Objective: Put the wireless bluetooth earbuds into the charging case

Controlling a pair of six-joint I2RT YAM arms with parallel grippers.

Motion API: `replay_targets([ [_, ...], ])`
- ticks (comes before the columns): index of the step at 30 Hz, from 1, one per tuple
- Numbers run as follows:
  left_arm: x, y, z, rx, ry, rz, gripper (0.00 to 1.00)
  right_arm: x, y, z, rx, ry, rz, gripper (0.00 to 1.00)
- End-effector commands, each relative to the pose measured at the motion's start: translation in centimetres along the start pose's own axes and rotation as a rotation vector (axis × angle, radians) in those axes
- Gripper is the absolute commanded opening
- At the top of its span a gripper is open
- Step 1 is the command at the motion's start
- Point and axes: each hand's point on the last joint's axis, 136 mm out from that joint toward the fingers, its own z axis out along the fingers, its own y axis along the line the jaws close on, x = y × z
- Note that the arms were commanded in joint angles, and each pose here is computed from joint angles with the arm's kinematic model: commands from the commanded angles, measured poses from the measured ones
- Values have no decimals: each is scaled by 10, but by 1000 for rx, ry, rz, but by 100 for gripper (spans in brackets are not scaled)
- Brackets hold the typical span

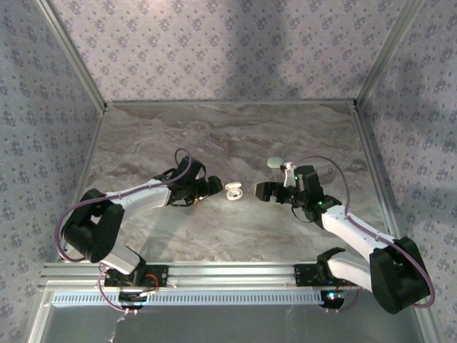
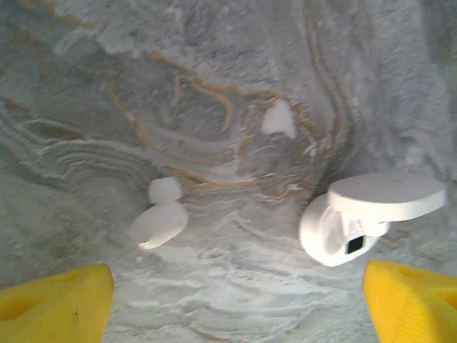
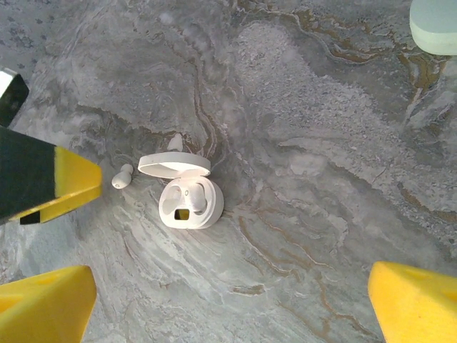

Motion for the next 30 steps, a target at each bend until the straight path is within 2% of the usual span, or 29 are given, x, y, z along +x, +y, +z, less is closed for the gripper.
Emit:
replay_targets([
  [1, -5, -13, 4, 79, 11, -29, 90, -5, 3, 0, 7, -1, -29, 100],
  [9, -3, -11, 15, 74, 51, -45, 90, -5, 3, 1, 9, 3, -30, 100],
  [14, -6, -5, 10, 36, 29, -41, 90, -5, 3, 1, 11, 4, -30, 100],
  [26, 5, -22, 2, 90, 39, -39, 91, -4, 3, 2, 12, 7, -34, 100],
  [28, 4, -24, 0, 90, 30, -32, 87, -4, 4, 2, 11, 7, -34, 100],
  [30, 4, -24, -2, 65, 15, -14, 77, -4, 3, 3, 13, 8, -34, 100],
])
